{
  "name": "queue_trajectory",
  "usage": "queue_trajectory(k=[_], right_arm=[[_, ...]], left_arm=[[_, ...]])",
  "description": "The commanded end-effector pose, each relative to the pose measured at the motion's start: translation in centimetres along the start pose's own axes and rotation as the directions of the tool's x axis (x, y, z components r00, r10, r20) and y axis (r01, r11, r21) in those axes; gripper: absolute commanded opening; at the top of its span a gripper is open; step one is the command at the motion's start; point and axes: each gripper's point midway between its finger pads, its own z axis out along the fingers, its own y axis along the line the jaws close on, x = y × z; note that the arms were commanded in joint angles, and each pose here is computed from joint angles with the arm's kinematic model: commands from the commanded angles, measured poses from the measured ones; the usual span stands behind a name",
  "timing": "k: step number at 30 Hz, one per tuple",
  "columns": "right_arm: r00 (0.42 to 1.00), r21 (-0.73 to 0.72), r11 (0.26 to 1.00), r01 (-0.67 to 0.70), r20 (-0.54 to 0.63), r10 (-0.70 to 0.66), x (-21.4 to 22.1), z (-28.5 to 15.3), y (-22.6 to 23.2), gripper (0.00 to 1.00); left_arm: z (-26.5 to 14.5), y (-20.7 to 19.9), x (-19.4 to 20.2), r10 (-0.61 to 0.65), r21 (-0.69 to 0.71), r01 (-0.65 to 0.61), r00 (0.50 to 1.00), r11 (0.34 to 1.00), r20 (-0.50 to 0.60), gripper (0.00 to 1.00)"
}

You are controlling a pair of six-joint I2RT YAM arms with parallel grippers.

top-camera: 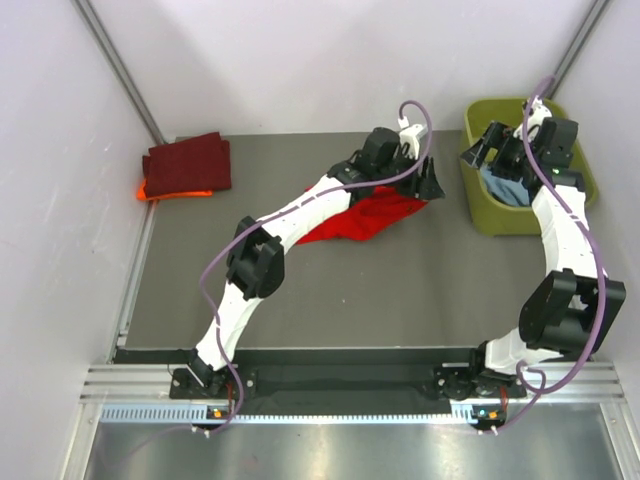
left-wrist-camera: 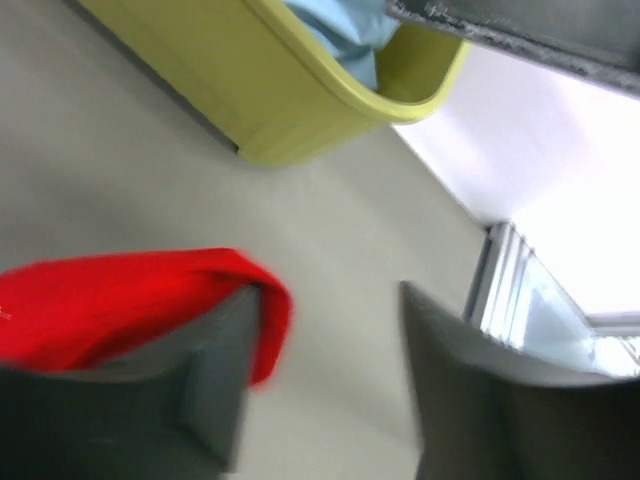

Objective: Fold and stack the t-shirts
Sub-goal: Flatten the tshirt out

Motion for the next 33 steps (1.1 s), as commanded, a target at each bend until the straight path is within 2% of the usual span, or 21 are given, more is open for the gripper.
queue_trajectory(k=[1, 4, 7, 8, 11, 14, 16, 17, 19, 20, 21, 26, 33], right_arm=[[0.997, -0.002, 1.0, 0.013, 0.072, -0.013, -2.0, -1.0, 0.5, 0.86], [0.998, -0.011, 1.0, 0.01, 0.065, -0.01, -2.0, -0.6, 0.5, 0.86], [0.999, -0.005, 0.999, 0.034, 0.033, -0.034, -1.2, 0.6, 0.1, 0.85], [0.999, -0.015, 0.999, 0.048, 0.001, -0.048, -0.2, 1.7, 0.4, 0.83], [0.987, -0.043, 0.989, 0.143, -0.065, -0.146, 1.5, 3.9, 1.3, 0.81], [0.939, -0.141, 0.95, 0.278, -0.17, -0.3, 5.3, 8.5, 4.8, 0.79], [0.899, -0.169, 0.907, 0.385, -0.156, -0.41, 5.1, 10.3, 6.2, 0.77], [0.875, -0.204, 0.891, 0.406, -0.192, -0.443, 7.0, 12.3, 7.2, 0.76], [0.839, -0.222, 0.848, 0.481, -0.164, -0.519, 6.2, 14.1, 8.5, 0.72], [0.82, -0.249, 0.834, 0.492, -0.191, -0.54, 7.9, 15.9, 9.2, 0.7], [0.805, -0.257, 0.809, 0.529, -0.15, -0.574, 6.7, 16.6, 10.3, 0.69], [0.749, -0.32, 0.743, 0.588, -0.131, -0.65, 8.5, 20.0, 13.9, 0.67], [0.708, -0.426, 0.697, 0.577, -0.166, -0.687, 13.2, 20.9, 16.7, 0.65]], left_arm=[[-0.8, -2.1, -2.3, 0.067, 0.067, -0.071, 0.996, 0.995, 0.061, 0.73], [-2.6, -2.6, -3.9, 0.126, 0.038, -0.129, 0.989, 0.991, 0.075, 0.78], [-5.7, -1.3, -5.9, 0.182, -0.057, -0.177, 0.979, 0.983, 0.097, 0.79], [-7.6, -0.1, -7.6, 0.221, -0.126, -0.206, 0.967, 0.971, 0.125, 0.78], [-10.8, 4.7, -7.6, 0.224, -0.242, -0.195, 0.97, 0.95, 0.097, 0.76], [-15.1, 9.2, -7.3, 0.225, -0.376, -0.182, 0.971, 0.908, 0.074, 0.74], [-16.7, 12.8, -5.4, 0.193, -0.472, -0.151, 0.98, 0.869, 0.041, 0.72], [-18.2, 14.3, -5.4, 0.19, -0.514, -0.141, 0.981, 0.846, 0.044, 0.72], [-19.4, 17.3, -3.4, 0.147, -0.568, -0.111, 0.989, 0.816, 0.018, 0.72], [-19.5, 18.3, -2.7, 0.129, -0.581, -0.099, 0.992, 0.807, 0.009, 0.72], [-19.5, 19.4, -1.9, 0.108, -0.59, -0.086, 0.994, 0.803, 0.003, 0.72], [-18.4, 24.4, 0.3, -0.017, -0.575, 0.018, 1.0, 0.818, 0.008, 0.7], [-19.3, 27.3, 0.8, -0.053, -0.609, 0.053, 0.998, 0.791, 0.018, 0.7]])
